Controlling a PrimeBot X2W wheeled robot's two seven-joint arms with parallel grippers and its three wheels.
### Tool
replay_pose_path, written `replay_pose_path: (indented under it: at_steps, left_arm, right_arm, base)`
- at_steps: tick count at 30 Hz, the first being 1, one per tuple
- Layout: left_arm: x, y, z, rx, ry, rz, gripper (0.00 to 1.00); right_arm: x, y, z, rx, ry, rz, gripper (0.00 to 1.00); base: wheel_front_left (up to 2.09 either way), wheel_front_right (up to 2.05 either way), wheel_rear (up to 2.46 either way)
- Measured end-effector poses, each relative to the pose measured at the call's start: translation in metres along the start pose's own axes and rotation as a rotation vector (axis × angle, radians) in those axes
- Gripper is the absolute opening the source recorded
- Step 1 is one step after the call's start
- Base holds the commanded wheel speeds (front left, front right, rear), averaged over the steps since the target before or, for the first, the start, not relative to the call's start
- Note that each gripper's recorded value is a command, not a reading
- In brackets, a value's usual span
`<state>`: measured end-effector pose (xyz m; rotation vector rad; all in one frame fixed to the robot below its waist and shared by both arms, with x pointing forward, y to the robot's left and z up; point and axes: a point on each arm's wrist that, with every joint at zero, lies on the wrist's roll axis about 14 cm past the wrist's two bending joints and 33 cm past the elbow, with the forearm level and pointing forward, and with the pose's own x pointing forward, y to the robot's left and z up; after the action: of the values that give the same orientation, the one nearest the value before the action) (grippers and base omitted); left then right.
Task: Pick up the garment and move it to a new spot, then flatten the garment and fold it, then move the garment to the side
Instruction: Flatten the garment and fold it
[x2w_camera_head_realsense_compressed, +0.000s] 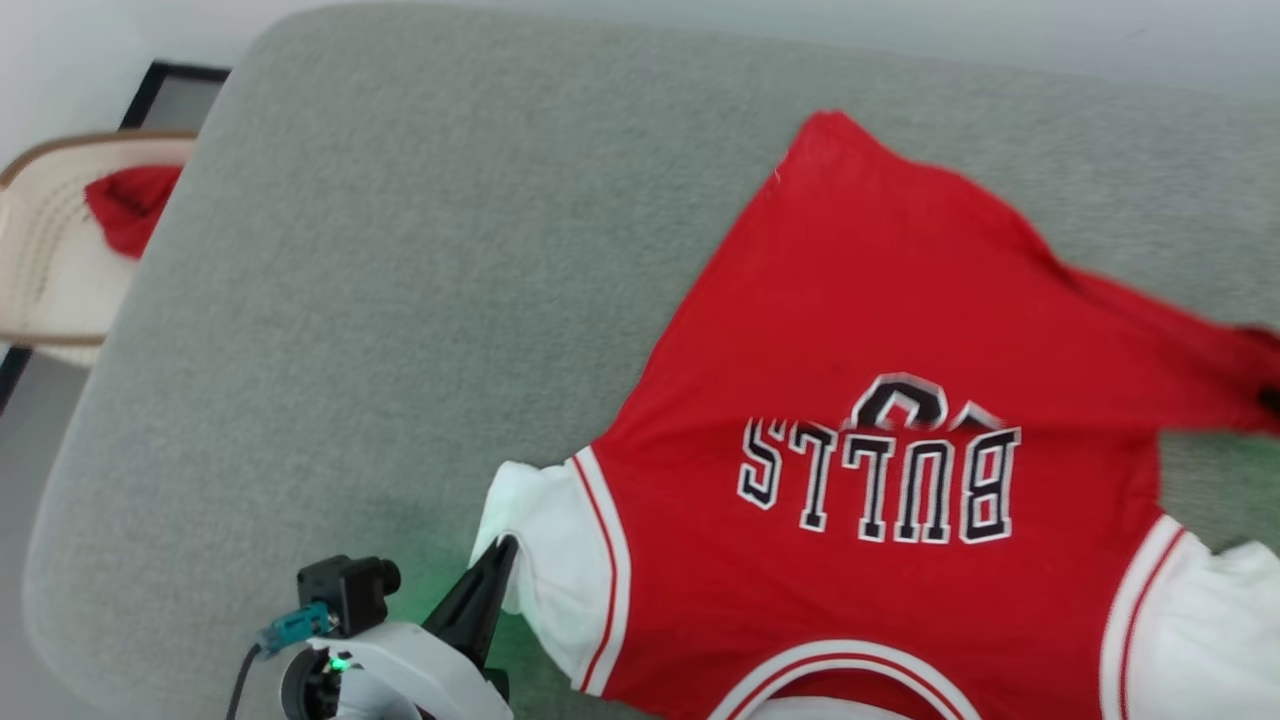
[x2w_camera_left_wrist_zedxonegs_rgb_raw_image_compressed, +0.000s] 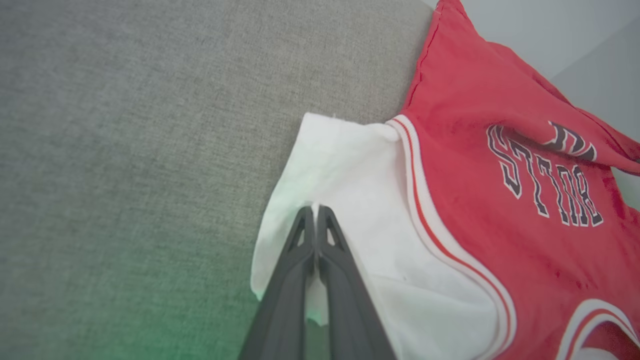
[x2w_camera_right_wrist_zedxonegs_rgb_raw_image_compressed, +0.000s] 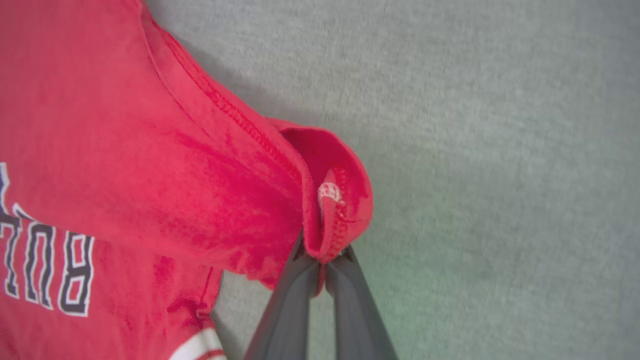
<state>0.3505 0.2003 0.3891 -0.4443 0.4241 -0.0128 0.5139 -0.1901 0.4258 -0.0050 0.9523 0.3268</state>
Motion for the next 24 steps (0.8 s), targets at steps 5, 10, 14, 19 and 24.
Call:
replay_pose_path:
  at_steps: [5, 10, 14, 19, 24]
  left_arm:
    - [-0.001, -0.011, 0.003, 0.016, 0.001, -0.034, 0.00]
    - [-0.001, -0.021, 0.005, 0.028, 0.004, -0.065, 0.00]
    - [-0.001, -0.027, 0.006, 0.037, 0.008, -0.084, 0.00]
    - [-0.001, -0.032, 0.006, 0.040, 0.010, -0.100, 0.00]
    - [0.000, -0.036, 0.007, 0.047, 0.013, -0.114, 0.00]
  right_arm:
    - [-0.025, -0.006, -0.041, 0.054, -0.003, -0.007, 0.00]
    - [-0.045, -0.012, -0.084, 0.132, 0.002, -0.029, 0.00]
    - [-0.056, -0.009, -0.114, 0.197, 0.011, -0.034, 0.00]
    - [-0.063, -0.003, -0.133, 0.249, -0.002, -0.037, 0.00]
    - [-0.066, 0.000, -0.131, 0.253, -0.048, -0.040, 1.00]
  base:
    - [0.00, 0.00, 0.00]
    - [0.00, 0.00, 0.00]
    - [0.00, 0.00, 0.00]
    - [0.00, 0.00, 0.00]
    - [0.00, 0.00, 0.00]
